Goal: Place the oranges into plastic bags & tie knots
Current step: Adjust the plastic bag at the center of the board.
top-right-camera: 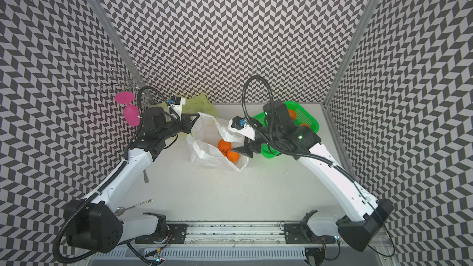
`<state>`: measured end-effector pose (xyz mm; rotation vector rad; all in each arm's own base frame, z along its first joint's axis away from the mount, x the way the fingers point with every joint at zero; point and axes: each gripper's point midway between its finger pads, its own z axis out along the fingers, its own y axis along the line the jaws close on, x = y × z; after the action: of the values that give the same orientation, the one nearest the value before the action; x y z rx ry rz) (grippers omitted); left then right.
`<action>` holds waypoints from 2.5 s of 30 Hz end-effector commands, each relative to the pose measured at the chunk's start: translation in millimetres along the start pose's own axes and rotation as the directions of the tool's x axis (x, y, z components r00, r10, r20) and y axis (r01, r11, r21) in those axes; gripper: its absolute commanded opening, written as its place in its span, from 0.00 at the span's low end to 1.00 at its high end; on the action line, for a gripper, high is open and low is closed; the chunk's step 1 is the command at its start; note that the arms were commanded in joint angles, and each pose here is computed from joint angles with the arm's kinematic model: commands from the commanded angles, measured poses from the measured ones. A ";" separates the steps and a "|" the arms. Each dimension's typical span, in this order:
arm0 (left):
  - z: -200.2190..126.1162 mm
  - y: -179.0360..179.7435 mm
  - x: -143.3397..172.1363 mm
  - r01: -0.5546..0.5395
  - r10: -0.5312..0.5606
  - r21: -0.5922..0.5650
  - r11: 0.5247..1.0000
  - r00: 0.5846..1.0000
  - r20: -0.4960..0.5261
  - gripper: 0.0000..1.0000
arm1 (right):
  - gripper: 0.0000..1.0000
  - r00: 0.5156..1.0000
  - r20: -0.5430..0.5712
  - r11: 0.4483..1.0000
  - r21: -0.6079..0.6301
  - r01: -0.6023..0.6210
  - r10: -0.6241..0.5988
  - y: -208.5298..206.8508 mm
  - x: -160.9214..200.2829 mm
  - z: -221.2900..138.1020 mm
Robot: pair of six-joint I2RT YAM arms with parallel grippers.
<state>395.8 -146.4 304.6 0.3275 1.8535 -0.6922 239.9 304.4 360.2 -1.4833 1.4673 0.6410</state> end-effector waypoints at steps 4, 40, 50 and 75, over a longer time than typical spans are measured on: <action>0.4 -4.5 -12.0 0.003 -0.004 0.018 1.000 1.000 0.011 0.00 | 0.69 1.000 0.021 0.997 0.080 -0.014 0.013 -22.2 -13.4 26.1; -46.6 -44.0 -49.8 -0.334 0.337 0.068 0.940 0.940 -0.054 0.83 | 0.00 0.911 0.141 0.903 0.140 -0.406 0.388 -124.8 23.7 13.3; -116.9 -122.9 3.0 -0.454 0.491 0.347 0.821 0.871 -0.024 0.94 | 0.00 0.893 0.128 0.881 0.152 -0.448 0.432 -135.1 31.8 19.1; -111.7 -143.6 73.7 -0.656 0.705 0.307 0.690 0.704 -0.080 0.96 | 0.00 0.902 0.054 0.887 0.168 -0.431 0.428 -140.0 51.4 29.7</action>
<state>196.5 -207.1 316.2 1.2296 1.6367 -0.4887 384.8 287.6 325.6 -1.0074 1.8515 0.7854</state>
